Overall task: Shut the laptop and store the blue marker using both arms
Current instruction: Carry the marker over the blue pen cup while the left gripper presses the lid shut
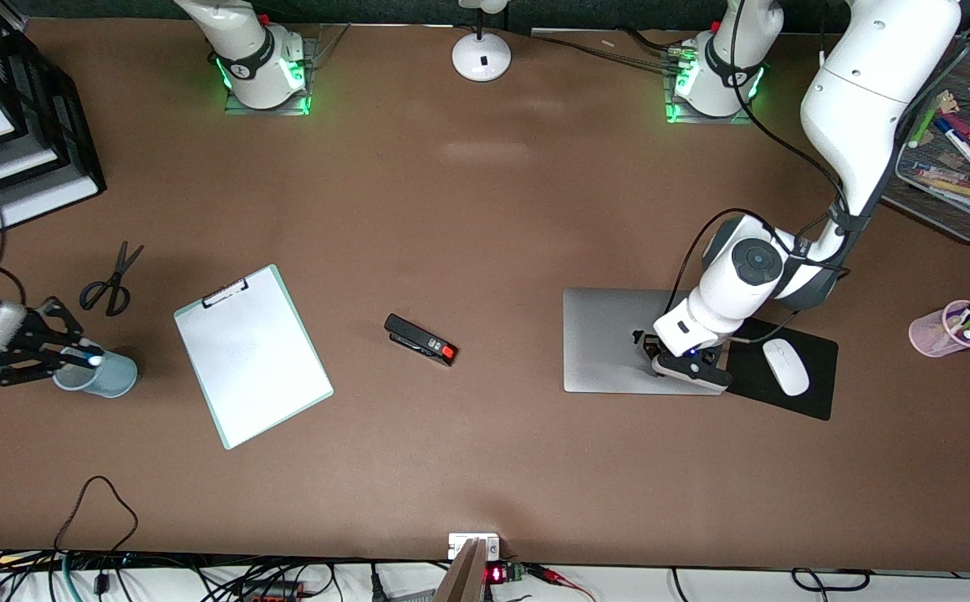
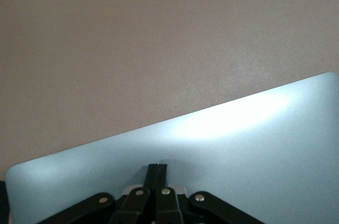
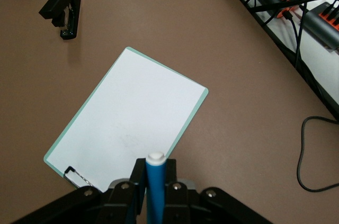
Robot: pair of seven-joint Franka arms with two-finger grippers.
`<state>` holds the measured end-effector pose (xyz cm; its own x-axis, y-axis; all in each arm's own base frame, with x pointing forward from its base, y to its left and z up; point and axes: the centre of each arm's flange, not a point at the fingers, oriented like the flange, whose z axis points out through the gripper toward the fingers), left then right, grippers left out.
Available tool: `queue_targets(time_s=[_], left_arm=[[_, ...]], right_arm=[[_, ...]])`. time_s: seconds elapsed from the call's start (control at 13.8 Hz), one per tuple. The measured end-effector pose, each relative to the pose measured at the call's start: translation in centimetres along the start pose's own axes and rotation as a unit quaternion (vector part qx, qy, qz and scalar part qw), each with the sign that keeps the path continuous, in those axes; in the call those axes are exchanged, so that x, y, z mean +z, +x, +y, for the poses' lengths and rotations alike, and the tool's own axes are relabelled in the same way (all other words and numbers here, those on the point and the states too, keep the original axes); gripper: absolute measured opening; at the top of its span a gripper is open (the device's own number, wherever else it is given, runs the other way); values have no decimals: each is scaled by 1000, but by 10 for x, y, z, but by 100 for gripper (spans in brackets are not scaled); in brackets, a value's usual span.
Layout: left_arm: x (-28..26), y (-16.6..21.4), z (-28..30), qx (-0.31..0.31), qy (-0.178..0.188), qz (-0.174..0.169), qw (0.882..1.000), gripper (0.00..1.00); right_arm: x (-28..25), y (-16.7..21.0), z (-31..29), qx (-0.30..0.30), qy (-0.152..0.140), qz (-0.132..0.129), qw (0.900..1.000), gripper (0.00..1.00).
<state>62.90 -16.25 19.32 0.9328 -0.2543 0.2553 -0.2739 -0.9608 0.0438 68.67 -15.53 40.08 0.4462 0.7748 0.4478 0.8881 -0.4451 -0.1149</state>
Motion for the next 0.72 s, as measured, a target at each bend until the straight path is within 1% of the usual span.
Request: queue_targets(time_s=[0.22,0.43,0.58,0.72], left_arm=[[-1,1,-3,-2,1,1,1000,1],[-4,5,-5,-3,2,6,1000,1],[-10,10,-6,-2,6,7,1000,2],[-23,14,-6,0,17,-6,1000,2]], right_arm=[[1,-43,18,-37,7,67,997,18],[2,-72,36,-55,18,117,991,18],[-2,-84,44,-81,9,151,985,18],[-7,-94,48,-96,-2,178,979,18]])
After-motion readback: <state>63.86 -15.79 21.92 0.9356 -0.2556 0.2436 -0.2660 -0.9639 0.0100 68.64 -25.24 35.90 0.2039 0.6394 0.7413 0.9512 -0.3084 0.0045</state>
